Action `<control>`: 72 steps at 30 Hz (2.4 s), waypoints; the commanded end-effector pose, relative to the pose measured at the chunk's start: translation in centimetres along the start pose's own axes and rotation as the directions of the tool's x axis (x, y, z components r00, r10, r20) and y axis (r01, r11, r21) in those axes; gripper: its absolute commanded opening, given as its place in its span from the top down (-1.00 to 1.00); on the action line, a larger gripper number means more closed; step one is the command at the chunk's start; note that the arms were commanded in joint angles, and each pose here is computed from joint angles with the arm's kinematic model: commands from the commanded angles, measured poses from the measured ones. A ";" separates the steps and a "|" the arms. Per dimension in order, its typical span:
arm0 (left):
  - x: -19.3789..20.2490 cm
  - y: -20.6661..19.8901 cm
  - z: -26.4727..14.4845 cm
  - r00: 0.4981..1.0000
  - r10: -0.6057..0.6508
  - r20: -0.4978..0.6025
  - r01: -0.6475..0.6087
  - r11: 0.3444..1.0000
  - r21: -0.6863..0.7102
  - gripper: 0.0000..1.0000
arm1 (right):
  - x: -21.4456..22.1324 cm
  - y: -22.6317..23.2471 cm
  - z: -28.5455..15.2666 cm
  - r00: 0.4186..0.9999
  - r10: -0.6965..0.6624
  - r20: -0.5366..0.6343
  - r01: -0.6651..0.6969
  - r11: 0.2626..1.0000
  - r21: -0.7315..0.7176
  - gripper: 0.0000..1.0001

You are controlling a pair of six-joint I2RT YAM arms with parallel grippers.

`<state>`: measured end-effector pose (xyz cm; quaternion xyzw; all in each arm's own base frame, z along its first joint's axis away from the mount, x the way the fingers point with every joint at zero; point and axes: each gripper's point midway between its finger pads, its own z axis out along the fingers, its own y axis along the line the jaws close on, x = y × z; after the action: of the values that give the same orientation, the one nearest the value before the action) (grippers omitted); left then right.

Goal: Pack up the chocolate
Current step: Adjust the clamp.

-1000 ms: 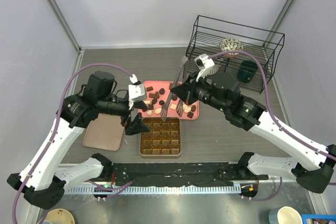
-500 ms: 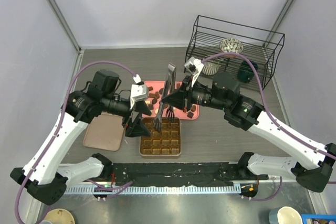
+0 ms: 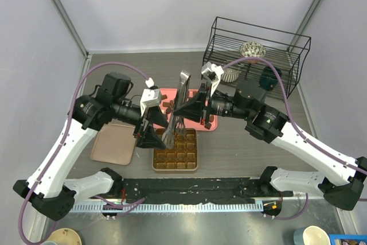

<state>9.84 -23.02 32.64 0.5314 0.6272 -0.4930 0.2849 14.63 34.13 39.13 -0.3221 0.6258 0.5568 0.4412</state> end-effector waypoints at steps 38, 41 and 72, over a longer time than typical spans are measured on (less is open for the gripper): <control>1.8 1.8 -0.5 0.994 -0.056 -0.090 0.048 0.995 -0.086 0.94 | 0.3 -0.6 -3.4 0.992 -0.125 -0.024 0.127 0.987 0.097 -0.87; 2.2 0.5 -0.8 0.994 -0.057 -0.088 0.052 0.997 -0.060 0.92 | -0.9 -0.2 -2.8 0.986 -0.167 -0.022 0.168 0.984 0.068 -0.91; 2.8 -1.2 -0.8 0.993 -0.078 -0.086 0.080 0.997 0.012 0.88 | -3.4 0.4 3.9 0.979 -0.204 -0.007 0.202 0.971 -0.129 -0.79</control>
<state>8.49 -21.05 30.12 0.5243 0.6718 -0.4699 0.2302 16.64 37.61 39.31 -0.4181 0.5936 0.5267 0.4421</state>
